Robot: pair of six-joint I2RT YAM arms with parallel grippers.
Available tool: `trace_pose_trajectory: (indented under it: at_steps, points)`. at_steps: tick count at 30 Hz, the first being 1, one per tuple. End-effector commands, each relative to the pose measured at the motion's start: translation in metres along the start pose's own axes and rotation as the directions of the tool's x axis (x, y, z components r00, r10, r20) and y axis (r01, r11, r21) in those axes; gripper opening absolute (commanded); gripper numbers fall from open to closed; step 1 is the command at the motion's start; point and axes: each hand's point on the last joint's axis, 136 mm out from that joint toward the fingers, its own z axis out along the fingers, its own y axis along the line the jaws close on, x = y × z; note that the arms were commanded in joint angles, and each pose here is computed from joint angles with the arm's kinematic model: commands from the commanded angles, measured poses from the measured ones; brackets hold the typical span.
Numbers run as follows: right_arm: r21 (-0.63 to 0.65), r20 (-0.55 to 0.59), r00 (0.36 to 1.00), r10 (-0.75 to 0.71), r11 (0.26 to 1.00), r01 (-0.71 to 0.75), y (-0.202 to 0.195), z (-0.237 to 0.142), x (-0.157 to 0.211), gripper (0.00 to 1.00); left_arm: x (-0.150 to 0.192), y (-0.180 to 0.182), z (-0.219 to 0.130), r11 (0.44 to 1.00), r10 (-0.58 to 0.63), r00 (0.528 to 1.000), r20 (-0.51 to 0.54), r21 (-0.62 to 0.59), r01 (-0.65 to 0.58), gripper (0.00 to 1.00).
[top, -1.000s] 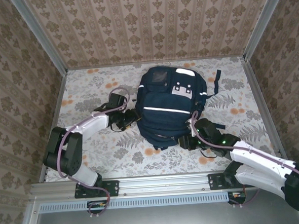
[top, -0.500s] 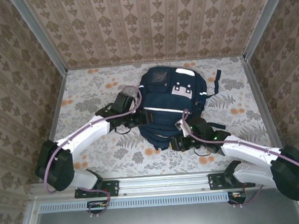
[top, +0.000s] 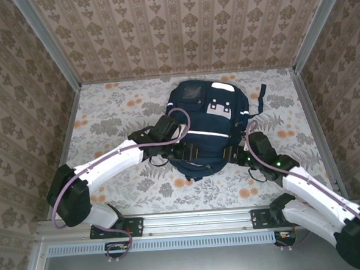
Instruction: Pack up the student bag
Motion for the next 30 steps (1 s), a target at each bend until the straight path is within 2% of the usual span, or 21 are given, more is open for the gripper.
trace_pose_trajectory:
  at_steps: [1,7,11,20,23,30]
  points:
    - [0.165,-0.061,0.993,0.103,0.982,-0.092,-0.035,0.012,0.008,0.58,0.0,0.017,-0.02,0.999,-0.015,0.999,0.036,-0.05,0.017,0.66]
    - [0.047,-0.128,0.974,0.186,0.982,-0.182,-0.009,0.052,-0.003,0.56,0.0,0.036,-0.035,0.996,-0.054,0.995,0.08,-0.071,0.06,0.67]
    - [-0.087,-0.204,0.949,0.24,0.961,-0.262,0.028,0.075,-0.004,0.48,0.004,0.051,-0.043,0.992,-0.074,0.992,0.098,-0.096,0.083,0.67]
    - [-0.251,-0.342,0.93,0.135,0.94,-0.229,0.117,0.106,0.026,0.4,0.026,0.064,-0.035,0.988,-0.103,0.993,0.05,-0.106,0.108,0.67]
    - [-0.243,-0.363,0.92,0.145,0.939,-0.243,0.12,0.115,0.031,0.37,0.031,0.074,-0.028,0.98,-0.112,0.993,0.026,-0.16,0.115,0.67]
    - [-0.229,-0.371,0.918,0.139,0.945,-0.236,0.116,0.114,0.035,0.36,0.031,0.1,-0.017,0.943,-0.127,0.992,-0.005,-0.311,0.119,0.65]
